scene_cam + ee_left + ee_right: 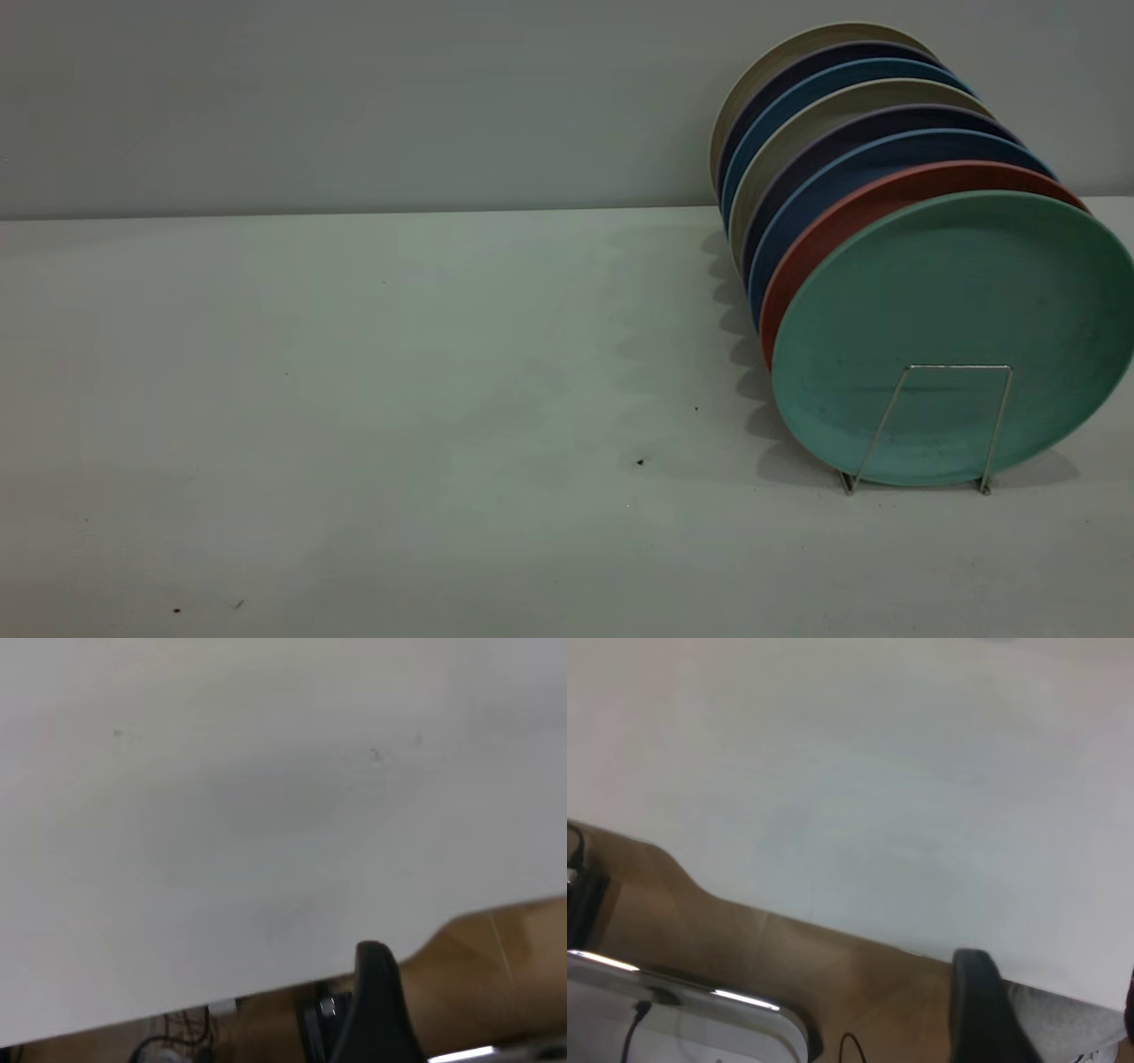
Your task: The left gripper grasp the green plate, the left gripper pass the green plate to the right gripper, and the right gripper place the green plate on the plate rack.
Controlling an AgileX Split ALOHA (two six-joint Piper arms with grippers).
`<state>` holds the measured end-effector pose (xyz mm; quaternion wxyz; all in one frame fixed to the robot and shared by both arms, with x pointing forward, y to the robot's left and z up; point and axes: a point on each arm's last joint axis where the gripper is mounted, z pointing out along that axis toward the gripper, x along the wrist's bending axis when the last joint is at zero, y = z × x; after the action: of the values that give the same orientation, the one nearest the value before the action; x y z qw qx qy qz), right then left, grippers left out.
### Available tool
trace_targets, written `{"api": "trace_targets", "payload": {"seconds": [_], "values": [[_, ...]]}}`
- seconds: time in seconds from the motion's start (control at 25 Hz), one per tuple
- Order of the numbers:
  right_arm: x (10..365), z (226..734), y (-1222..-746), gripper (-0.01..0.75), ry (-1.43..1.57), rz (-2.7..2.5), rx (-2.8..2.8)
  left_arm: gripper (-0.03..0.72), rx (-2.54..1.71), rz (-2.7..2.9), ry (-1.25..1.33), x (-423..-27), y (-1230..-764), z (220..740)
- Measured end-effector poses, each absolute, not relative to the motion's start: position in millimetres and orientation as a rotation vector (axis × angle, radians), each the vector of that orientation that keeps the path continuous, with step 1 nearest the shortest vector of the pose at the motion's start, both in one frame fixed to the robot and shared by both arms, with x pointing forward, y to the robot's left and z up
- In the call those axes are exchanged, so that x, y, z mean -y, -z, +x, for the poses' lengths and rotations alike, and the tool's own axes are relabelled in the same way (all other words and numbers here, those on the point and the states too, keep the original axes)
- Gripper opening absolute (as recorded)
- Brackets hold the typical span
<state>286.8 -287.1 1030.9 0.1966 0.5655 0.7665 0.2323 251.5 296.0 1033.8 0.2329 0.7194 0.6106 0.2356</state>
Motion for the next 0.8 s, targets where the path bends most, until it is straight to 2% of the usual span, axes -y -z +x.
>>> {"api": "trace_targets", "payload": {"seconds": [0.8], "values": [[297.6,231.3,-1038.8,0.246,-0.872,1.522,-1.679,0.581,-1.743,1.876,-0.673,-298.5,-1033.5,247.7]]}}
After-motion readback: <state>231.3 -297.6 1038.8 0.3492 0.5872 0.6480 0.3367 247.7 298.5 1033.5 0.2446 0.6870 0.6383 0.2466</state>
